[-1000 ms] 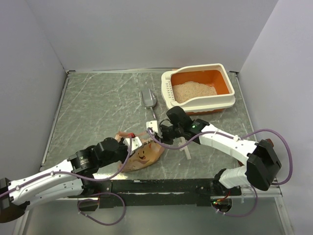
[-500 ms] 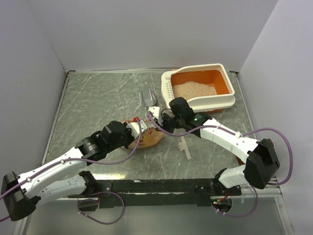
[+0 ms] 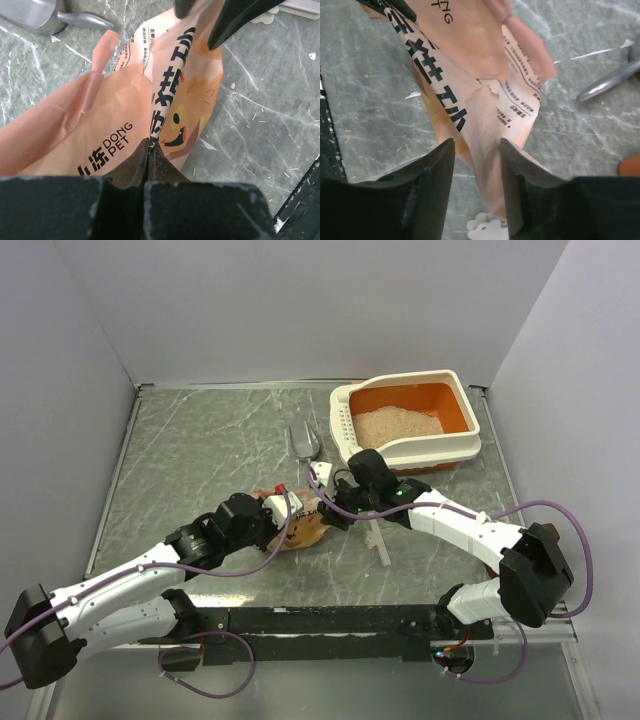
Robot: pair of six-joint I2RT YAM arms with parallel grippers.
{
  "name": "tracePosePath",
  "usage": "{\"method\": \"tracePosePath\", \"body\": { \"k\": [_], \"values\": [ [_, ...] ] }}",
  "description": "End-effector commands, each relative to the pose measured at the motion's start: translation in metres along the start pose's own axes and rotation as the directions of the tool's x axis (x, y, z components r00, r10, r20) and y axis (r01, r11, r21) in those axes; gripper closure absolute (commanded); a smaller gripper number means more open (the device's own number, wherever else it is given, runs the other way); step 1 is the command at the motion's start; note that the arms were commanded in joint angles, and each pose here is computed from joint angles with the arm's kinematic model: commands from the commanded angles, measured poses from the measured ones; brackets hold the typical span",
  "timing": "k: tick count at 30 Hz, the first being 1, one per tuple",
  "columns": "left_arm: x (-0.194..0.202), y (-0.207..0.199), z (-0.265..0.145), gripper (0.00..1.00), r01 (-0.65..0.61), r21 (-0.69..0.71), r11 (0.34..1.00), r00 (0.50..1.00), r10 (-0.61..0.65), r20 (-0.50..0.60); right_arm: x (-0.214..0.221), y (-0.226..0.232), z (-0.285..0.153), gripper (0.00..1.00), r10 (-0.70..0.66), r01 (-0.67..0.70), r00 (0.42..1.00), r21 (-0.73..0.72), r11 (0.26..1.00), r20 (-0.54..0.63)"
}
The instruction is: Fill the litter box with clean litter
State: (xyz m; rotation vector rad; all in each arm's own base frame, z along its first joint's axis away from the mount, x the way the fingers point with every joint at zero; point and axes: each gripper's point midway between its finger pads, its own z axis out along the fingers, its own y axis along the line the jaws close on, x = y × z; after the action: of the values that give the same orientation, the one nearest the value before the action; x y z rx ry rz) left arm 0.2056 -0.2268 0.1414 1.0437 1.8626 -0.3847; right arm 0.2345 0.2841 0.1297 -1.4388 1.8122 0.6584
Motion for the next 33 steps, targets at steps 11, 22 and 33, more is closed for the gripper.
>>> {"method": "tracePosePath", "body": {
  "k": [11, 22, 33],
  "values": [
    [-0.007, -0.001, -0.005, 0.99, 0.033, -0.013, 0.999, 0.999, -0.032, 0.040, -0.042, -0.057, -0.107, 0.01, 0.354, -0.481, 0.874, 0.491, 0.726, 0.333],
    [0.002, 0.003, 0.000, 0.99, 0.048, -0.045, 0.998, 0.999, -0.049, -0.016, 0.068, -0.043, -0.107, 0.16, 0.725, -0.630, 0.665, 0.655, 0.417, 0.178],
    [0.001, 0.008, -0.001, 0.99, 0.057, -0.075, 0.996, 0.998, -0.058, -0.019, 0.112, -0.015, -0.063, 0.31, 0.848, -0.624, 0.530, 0.673, 0.397, -0.009]
  ]
}}
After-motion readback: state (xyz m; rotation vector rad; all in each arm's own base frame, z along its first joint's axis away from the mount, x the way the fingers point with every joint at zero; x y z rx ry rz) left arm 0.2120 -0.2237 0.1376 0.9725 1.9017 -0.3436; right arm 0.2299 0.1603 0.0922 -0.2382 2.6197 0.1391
